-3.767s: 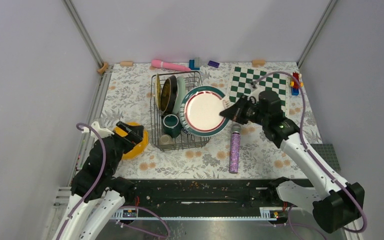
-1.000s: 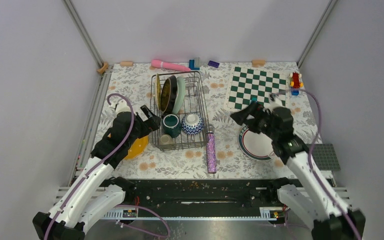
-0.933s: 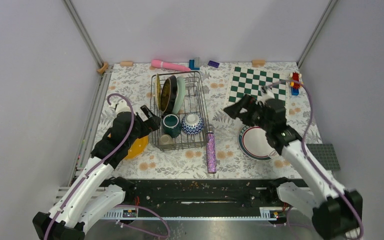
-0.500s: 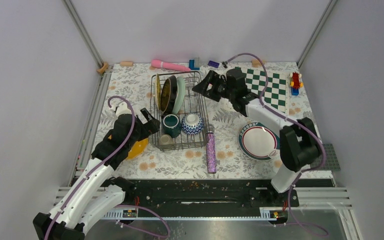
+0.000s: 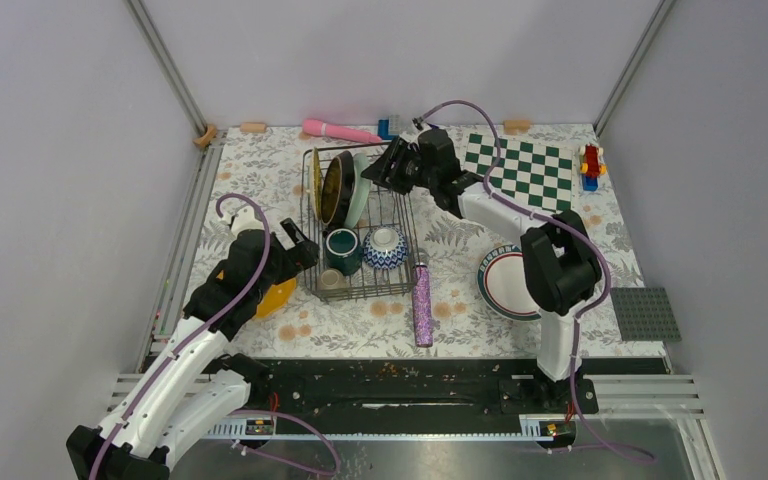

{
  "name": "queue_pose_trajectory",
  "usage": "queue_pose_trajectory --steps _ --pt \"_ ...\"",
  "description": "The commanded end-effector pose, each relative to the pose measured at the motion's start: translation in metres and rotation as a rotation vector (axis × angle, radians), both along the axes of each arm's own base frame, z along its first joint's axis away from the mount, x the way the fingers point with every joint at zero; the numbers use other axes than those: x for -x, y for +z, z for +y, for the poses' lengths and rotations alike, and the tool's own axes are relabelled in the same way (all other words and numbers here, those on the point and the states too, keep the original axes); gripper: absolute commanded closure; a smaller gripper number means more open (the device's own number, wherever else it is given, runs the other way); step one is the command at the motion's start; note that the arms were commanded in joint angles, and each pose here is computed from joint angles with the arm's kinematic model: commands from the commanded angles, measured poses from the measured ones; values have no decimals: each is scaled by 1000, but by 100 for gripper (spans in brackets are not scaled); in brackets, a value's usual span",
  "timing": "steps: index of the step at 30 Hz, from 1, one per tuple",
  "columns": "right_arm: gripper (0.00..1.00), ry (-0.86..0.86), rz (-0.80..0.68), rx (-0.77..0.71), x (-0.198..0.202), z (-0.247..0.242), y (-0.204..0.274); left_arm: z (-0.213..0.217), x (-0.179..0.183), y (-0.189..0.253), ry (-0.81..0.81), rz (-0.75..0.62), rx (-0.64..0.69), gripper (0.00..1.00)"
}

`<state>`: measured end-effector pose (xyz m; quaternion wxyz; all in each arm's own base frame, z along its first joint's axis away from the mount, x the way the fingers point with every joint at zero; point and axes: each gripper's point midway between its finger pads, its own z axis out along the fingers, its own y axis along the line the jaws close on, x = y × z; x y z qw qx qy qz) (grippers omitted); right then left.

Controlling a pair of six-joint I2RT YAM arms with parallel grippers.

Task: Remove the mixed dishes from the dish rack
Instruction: Pick up the plate from the dish rack.

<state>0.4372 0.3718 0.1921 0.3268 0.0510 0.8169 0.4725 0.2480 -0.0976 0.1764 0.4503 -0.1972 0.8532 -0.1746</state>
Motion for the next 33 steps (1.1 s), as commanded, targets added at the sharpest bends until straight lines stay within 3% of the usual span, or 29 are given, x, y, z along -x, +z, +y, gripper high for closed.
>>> queue_pose_trajectory --steps 1,16,20,31,33 --pt "49 -28 -19 -3 -11 12 8 3 -4 4 18 -30 -1 1" --pt "64 -47 39 27 -16 31 -13 5 -2 2 26 -25 -1 1" --pt "74 -66 51 41 -15 30 -14 5 -1 -1 29 -19 2 1" --pt "100 -93 11 -65 -3 28 35 4 -2 -7 31 -2 3 1" --pt "100 -97 -18 -91 -2 27 49 4 -2 -7 32 -2 4 1"
